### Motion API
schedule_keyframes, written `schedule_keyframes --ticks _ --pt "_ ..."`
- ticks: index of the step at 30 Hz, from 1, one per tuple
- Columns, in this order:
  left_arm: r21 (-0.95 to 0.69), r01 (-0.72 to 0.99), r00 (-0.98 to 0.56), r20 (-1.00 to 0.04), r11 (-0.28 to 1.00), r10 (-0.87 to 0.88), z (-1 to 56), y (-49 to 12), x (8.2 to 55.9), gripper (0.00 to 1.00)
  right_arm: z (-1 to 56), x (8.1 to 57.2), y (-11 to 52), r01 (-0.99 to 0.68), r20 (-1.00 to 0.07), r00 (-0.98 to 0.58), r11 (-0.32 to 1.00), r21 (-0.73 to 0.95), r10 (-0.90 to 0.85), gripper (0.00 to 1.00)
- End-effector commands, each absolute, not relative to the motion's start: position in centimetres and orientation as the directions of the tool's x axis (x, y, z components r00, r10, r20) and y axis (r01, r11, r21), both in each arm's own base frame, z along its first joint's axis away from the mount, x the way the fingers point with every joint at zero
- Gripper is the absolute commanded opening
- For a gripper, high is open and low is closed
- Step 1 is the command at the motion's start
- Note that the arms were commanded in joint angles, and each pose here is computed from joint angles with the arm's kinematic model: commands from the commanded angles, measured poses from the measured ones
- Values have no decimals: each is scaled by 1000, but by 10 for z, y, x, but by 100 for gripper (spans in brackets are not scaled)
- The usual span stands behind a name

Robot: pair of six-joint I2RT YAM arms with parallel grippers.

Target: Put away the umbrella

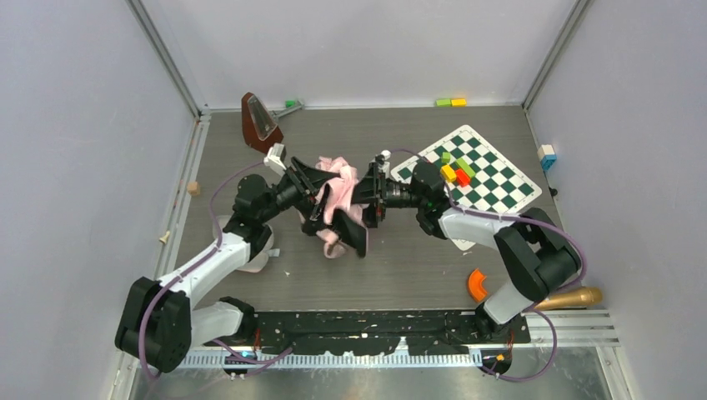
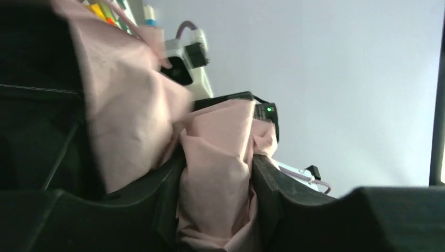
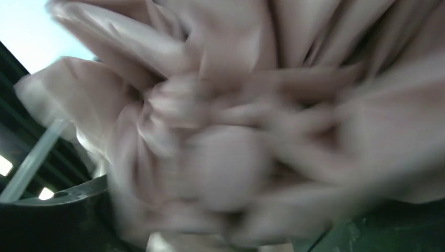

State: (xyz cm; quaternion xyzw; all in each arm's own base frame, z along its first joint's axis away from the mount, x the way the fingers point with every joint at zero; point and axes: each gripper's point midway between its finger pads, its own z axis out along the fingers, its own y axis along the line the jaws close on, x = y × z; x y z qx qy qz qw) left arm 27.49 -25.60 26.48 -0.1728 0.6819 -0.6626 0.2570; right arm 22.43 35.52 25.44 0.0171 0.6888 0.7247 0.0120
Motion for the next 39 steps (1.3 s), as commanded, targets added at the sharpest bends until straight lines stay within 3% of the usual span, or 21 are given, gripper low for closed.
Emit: schedule_keyframes --ticks 1,2,3,6,13,16,21,22,25,28,29,30,36,39 --pt "-980 177 -795 -197 92 -573 282 -253 268 0 313 197 329 -249 -250 -968 -107 963 3 87" --pt "-978 177 -782 -209 112 -587 282 -249 268 0 292 202 327 -226 -226 -974 -15 974 5 87" --pt "-976 171 -771 -217 133 -599 280 -246 269 0 297 205 323 -259 -260 -965 18 966 21 89" --pt "-971 143 -740 -232 189 -631 276 -237 271 0 253 211 306 -313 -330 -944 315 896 3 98" --pt "-966 66 -694 -225 251 -684 267 -226 280 0 241 223 276 -381 -485 -874 568 730 37 95" --pt "-907 26 -719 -309 421 -622 234 -221 279 0 227 229 253 -321 -516 -851 683 656 96 95" --pt "-756 -60 -798 -356 652 -486 162 -208 276 2 206 224 236 -260 -524 -844 763 592 118 95" --pt "-734 -55 -830 -343 677 -440 147 -210 273 10 202 222 237 -262 -528 -842 775 575 107 95" --pt "-685 14 -915 -303 729 -267 117 -219 263 49 190 208 242 -282 -529 -847 793 540 59 95" --pt "-581 9 -950 -260 814 -175 90 -206 247 71 185 192 254 -346 -578 -816 806 481 -5 95" --pt "-539 23 -954 -263 842 -143 85 -199 242 87 184 185 259 -373 -590 -807 798 474 -26 95" --pt "-507 29 -959 -258 861 -120 83 -194 237 94 182 183 261 -374 -596 -802 800 468 -26 95" --pt "-325 71 -974 -226 943 -4 73 -175 215 98 144 159 286 -418 -552 -827 769 484 -102 95" --pt "-312 62 -983 -185 948 3 62 -180 207 98 103 156 292 -435 -537 -827 795 423 -166 96"
